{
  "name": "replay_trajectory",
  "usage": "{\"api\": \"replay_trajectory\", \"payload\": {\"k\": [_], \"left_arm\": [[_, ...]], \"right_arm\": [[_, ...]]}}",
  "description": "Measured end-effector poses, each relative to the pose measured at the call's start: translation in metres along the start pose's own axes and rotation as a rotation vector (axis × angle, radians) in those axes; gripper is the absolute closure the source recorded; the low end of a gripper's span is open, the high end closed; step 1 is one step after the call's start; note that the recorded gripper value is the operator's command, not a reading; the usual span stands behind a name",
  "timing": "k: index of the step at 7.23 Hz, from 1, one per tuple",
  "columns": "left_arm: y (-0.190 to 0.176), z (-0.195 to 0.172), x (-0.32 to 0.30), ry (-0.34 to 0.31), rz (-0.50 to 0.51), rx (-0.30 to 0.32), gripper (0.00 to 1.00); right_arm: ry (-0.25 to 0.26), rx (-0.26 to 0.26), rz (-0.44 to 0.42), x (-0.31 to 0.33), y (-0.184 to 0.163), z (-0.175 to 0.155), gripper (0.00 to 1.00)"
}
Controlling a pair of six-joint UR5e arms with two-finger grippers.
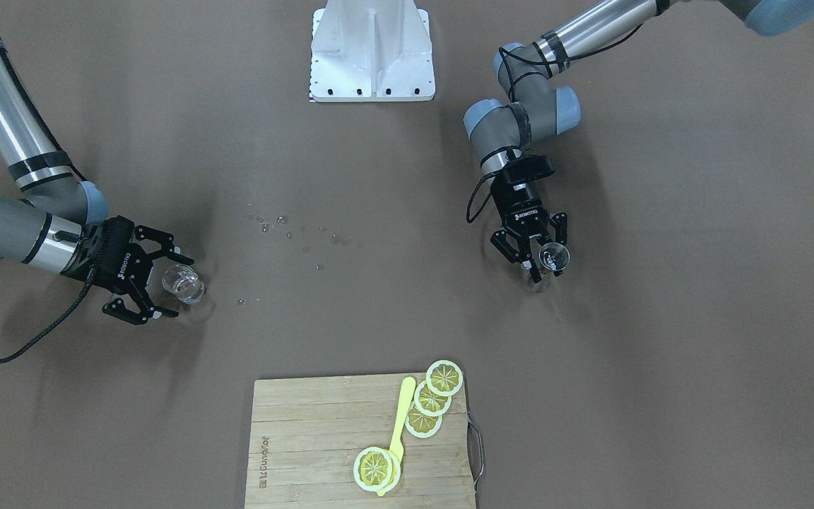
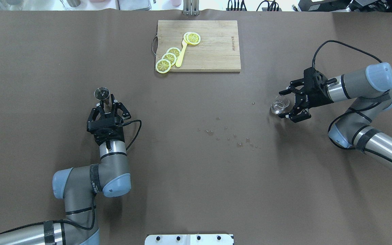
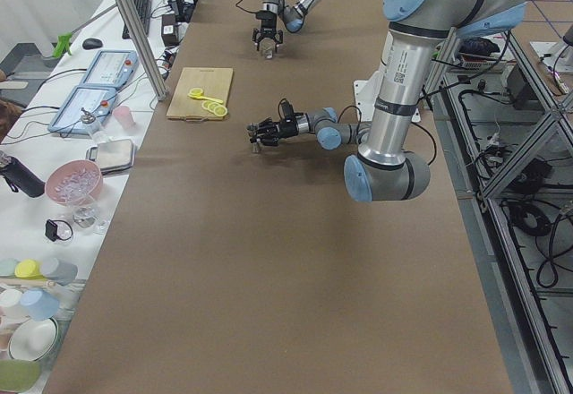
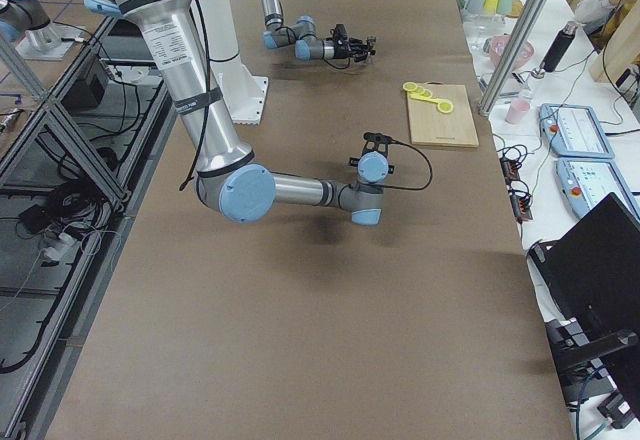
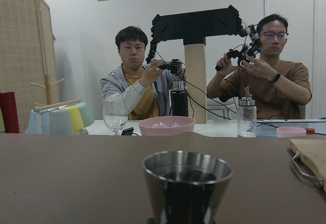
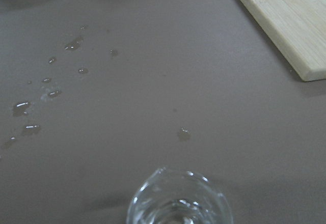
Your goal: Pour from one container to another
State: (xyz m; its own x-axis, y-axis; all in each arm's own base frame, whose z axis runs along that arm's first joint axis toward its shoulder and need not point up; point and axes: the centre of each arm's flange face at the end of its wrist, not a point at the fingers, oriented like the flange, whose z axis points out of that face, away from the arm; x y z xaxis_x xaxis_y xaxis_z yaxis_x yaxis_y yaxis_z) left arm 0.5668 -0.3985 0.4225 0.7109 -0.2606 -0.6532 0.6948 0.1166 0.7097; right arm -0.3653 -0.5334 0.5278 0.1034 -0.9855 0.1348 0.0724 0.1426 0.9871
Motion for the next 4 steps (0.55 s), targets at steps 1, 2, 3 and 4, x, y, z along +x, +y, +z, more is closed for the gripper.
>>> {"api": "replay_trajectory", "payload": {"k": [1,2,3,4], "left_arm": [[0.000,0.000,0.000,0.000,0.001,0.000,0.50],[0.001,-0.001,0.000,0.001,0.002,-0.001,0.48],[0.001,-0.001,0.000,0.001,0.002,-0.001,0.39],[0.001,-0.001,0.000,0.001,0.003,-0.001,0.30]], "right_arm": [[0.004,0.003,0.003,0.002,-0.002,-0.003,0.01],[0.011,0.010,0.011,0.007,-0.006,-0.010,0.01],[0.015,0.018,0.027,0.014,-0.012,-0.020,0.01],[0.014,0.028,0.051,0.021,-0.019,-0.030,0.01]]}}
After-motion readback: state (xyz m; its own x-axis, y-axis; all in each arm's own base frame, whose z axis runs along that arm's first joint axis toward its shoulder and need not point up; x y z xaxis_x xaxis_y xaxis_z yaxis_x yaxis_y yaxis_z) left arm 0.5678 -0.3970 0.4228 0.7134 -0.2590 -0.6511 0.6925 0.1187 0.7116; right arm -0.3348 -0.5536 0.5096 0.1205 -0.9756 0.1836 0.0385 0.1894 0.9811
